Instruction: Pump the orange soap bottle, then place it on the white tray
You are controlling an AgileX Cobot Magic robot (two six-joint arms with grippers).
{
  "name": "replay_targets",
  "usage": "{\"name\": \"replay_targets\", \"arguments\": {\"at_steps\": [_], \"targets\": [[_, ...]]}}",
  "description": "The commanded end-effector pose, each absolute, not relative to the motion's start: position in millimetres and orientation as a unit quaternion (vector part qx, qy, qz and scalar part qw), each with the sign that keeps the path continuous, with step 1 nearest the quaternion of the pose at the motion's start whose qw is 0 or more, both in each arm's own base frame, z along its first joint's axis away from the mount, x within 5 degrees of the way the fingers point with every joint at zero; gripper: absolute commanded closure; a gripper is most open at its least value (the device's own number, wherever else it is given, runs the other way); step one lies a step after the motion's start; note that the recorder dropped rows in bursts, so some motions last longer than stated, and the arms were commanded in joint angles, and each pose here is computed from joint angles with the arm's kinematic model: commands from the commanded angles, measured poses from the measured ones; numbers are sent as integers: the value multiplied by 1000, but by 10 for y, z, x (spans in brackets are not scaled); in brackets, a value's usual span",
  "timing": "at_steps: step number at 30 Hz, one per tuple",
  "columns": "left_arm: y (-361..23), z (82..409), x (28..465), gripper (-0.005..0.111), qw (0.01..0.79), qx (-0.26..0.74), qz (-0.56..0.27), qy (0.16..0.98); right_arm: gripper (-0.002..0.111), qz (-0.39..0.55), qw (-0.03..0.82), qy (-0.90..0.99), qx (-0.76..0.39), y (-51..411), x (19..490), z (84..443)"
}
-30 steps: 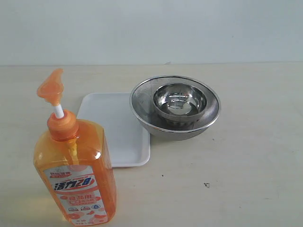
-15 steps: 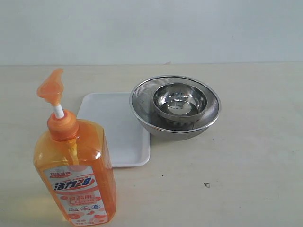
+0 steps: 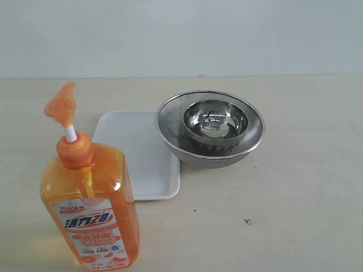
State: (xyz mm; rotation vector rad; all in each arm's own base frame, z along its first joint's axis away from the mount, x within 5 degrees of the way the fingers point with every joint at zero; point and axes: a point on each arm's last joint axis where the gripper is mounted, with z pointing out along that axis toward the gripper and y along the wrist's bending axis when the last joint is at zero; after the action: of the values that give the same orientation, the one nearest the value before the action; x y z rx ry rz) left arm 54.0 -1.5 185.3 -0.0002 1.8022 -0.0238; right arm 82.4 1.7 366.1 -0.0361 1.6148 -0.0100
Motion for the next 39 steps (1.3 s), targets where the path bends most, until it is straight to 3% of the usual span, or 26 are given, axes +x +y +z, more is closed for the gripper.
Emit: {"name": "replay_targets", "arguments": {"at_steps": [1,7,13,21,26,31,39], "targets": [[-15,1855,543,102,626,-5,-13,780,108,1,717,697,-7,10,930,3786],[-15,1855,543,102,626,-5,-13,780,108,7,750,661,6,0,928,3876],[-15,1855,543,102,626,-5,-13,780,108,-29,720,693,-28,-7,1155,3794],[-15,1855,543,102,626,-5,-13,780,108,-64,604,787,-105,-2,1851,3623],[-15,1855,543,102,626,-5,-13,780,108,-51,512,810,-281,228,2161,3355],[-15,1855,543,102,626,-5,-13,780,108,52,447,744,-494,658,2249,3045],[-15,1855,543,102,626,-5,-13,780,108,250,382,706,-541,960,2396,2638]]}}
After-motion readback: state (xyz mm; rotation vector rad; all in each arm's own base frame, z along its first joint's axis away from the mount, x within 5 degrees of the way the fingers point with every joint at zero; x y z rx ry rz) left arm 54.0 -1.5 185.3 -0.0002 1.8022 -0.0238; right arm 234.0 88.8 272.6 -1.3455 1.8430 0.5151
